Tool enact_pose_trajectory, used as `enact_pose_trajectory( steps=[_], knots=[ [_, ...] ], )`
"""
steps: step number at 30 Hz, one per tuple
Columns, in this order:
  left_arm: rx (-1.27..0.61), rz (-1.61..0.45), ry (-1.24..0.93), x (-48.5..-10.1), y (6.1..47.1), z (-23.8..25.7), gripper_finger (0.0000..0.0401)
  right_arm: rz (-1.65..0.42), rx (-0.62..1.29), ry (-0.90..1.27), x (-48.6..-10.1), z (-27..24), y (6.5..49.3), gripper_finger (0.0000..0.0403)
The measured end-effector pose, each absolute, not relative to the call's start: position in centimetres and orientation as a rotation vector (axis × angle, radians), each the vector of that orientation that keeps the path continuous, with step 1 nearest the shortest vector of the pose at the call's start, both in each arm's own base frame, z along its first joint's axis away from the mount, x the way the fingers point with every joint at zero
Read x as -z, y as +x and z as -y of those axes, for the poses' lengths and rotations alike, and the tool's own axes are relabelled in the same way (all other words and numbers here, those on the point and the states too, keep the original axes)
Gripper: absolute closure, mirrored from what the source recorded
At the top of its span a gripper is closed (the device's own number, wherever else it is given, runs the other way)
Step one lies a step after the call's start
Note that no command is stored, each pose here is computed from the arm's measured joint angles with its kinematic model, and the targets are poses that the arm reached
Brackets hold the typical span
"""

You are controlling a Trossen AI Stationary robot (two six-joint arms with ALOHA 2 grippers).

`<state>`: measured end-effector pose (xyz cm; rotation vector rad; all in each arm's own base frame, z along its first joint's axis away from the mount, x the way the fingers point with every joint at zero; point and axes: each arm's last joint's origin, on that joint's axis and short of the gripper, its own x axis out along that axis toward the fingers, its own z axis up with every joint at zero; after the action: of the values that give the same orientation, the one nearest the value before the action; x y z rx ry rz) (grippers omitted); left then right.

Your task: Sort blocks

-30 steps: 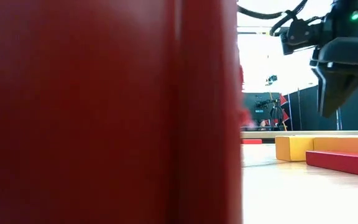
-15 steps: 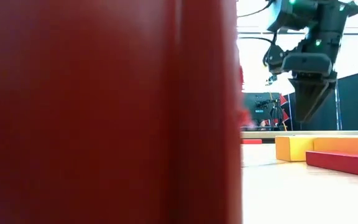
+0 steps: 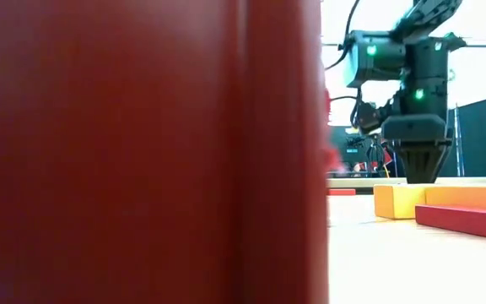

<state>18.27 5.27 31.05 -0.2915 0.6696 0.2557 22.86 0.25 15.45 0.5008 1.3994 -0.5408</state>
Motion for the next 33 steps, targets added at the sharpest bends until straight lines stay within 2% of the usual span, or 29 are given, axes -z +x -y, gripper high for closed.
enact_pose_trajectory(
  steps=[5, 13, 26, 33],
  knots=[
    [-0.255, -0.670, -0.292, -31.1, 18.3, -5.3, 0.0298, -1.419, 0.520, 0.483, -14.2, -0.3, 23.6, 0.0159],
    [-0.255, -0.675, -0.293, -31.0, 18.2, -5.3, 0.0298, -1.390, 0.490, 0.457, -14.1, -0.3, 24.0, 0.0293],
    [-0.248, -0.680, -0.274, -31.0, 18.2, -5.2, 0.0298, -1.161, 0.499, 0.456, -18.7, 0.0, 22.6, 0.0292],
    [-0.244, -0.680, -0.264, -31.0, 18.2, -5.2, 0.0298, -0.937, 0.479, 0.487, -22.4, 0.1, 21.4, 0.0292]
  ],
)
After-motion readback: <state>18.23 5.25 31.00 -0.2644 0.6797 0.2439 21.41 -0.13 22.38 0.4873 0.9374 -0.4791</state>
